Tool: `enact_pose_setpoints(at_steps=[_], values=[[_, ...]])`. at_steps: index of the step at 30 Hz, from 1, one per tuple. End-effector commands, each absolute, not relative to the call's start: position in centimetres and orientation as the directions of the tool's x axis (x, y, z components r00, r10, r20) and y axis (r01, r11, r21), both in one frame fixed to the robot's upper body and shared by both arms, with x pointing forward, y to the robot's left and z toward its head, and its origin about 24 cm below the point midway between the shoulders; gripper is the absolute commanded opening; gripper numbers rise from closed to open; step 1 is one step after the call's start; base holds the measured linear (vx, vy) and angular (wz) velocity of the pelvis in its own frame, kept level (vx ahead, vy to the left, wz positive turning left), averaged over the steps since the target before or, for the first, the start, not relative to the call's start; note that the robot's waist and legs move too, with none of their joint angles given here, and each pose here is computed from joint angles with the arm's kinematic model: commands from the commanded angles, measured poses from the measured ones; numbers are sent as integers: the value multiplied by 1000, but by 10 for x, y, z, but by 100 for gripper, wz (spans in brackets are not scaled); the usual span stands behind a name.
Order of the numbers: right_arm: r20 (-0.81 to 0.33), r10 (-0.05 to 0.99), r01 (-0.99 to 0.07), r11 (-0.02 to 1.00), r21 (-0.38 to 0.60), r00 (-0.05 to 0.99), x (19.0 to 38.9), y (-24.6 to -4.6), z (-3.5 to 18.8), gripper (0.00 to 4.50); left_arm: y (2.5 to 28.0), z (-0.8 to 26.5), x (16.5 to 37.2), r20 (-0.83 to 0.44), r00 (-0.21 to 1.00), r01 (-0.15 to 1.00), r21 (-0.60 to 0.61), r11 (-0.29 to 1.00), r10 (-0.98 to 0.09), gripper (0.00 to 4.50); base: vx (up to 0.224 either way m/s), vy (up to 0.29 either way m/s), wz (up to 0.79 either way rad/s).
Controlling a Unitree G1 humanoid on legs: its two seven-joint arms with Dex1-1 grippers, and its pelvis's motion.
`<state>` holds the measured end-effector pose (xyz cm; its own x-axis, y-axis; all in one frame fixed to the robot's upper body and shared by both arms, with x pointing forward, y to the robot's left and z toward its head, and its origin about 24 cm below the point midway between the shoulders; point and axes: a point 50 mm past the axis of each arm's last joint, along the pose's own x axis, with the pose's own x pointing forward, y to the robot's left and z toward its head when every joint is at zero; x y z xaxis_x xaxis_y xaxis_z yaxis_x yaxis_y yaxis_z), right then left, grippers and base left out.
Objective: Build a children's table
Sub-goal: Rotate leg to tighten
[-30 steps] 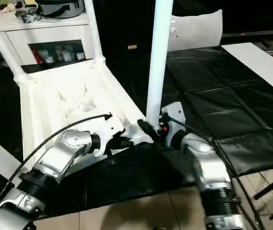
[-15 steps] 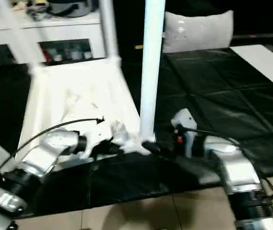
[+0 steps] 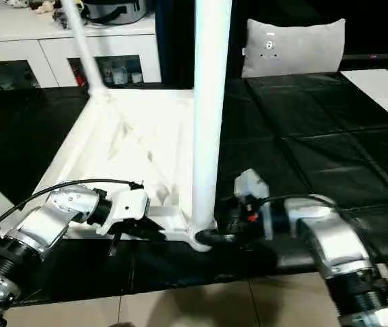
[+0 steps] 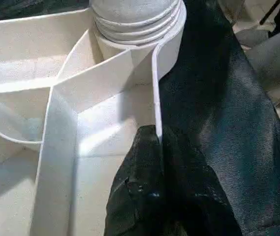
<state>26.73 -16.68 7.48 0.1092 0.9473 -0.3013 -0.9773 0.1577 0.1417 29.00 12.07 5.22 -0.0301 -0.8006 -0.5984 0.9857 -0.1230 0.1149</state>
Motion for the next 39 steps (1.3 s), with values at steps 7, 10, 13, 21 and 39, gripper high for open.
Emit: enact_pose_setpoints(at_steps=[7,10,13,21,39], values=[[-291,955,-983,112,148,65,268,-166,79,288,115,49,283,-615,-101,971,109,-211,-782,0,0,0,0],[-286,956,-982,108,153,61,267,-164,79,266,115,49,283,-614,-100,972,107,-208,-783,0,0,0,0],[-265,962,-979,109,175,60,265,-160,78,238,115,48,284,-602,-91,979,93,-183,-793,0,0,0,0],[-289,879,-895,427,127,379,282,-146,67,202,103,53,296,-523,102,995,71,76,-846,0,-7,-1,0],[-204,629,-619,777,119,750,307,-135,67,306,69,62,312,-424,408,910,117,397,-809,0,0,0,0]])
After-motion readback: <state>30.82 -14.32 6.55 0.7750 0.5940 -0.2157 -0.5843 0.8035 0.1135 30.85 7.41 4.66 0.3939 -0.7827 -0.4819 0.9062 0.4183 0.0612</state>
